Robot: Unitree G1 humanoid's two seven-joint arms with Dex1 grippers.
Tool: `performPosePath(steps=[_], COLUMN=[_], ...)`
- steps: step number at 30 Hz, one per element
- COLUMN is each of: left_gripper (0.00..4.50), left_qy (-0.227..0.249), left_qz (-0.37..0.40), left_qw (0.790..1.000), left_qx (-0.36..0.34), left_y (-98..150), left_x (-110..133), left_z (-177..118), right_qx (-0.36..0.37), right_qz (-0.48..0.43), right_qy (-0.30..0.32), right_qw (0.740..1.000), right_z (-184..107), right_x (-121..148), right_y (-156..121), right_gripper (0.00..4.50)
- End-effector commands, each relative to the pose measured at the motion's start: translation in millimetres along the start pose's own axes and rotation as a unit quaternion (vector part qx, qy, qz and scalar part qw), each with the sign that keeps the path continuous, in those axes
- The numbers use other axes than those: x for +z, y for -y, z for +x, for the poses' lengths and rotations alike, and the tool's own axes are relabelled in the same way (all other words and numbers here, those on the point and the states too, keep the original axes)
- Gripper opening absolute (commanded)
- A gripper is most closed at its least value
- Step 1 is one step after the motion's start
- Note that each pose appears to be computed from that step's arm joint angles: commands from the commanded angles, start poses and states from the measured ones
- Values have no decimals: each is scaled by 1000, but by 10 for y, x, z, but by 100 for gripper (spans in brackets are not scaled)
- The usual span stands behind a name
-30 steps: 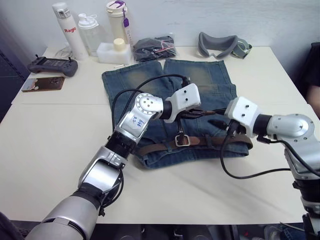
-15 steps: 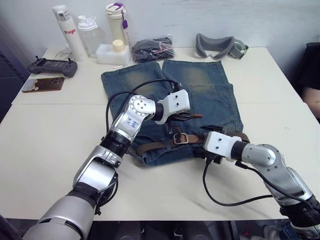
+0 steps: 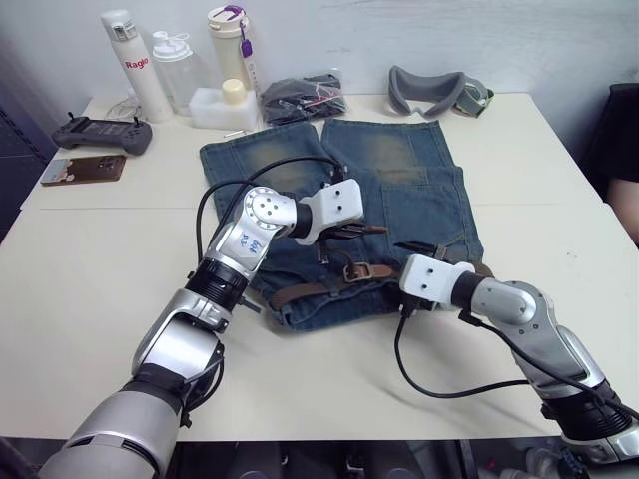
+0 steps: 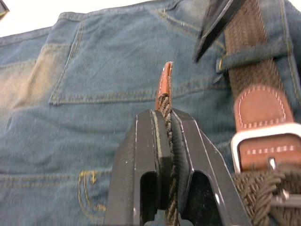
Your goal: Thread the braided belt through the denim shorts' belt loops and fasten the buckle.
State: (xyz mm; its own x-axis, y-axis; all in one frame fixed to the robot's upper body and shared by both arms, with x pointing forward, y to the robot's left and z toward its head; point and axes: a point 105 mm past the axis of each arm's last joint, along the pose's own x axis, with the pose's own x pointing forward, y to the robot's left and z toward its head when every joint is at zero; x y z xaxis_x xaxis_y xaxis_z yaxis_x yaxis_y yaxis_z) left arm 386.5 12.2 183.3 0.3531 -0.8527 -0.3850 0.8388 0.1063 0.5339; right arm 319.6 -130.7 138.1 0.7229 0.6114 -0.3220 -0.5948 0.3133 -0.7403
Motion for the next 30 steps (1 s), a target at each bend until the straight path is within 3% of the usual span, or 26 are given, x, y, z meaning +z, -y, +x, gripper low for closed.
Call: performPosePath(steps=[1, 5, 13, 25, 30], left_gripper=[0, 0, 0, 0, 0], left_qy=[18, 4, -74, -36, -81], left_qz=[33, 50, 78, 100, 97], left_qw=[999, 999, 991, 992, 992], left_qx=[-3, -19, -82, -71, -7], left_y=[-57, -64, -26, -66, -332], left_x=[91, -8, -380, -189, -275], left_z=[-132, -245, -457, -326, -423], right_qx=[-6, -20, -87, -71, -66], right_qz=[-4, 3, 43, 33, 37], right_qy=[22, 22, 35, 37, 20], right_qw=[1000, 1000, 995, 996, 997], right_z=[18, 20, -4, 35, 28], right_x=[96, 82, 194, 244, 161], right_y=[1, 25, 292, 245, 213], right_gripper=[190, 6, 2, 2, 2])
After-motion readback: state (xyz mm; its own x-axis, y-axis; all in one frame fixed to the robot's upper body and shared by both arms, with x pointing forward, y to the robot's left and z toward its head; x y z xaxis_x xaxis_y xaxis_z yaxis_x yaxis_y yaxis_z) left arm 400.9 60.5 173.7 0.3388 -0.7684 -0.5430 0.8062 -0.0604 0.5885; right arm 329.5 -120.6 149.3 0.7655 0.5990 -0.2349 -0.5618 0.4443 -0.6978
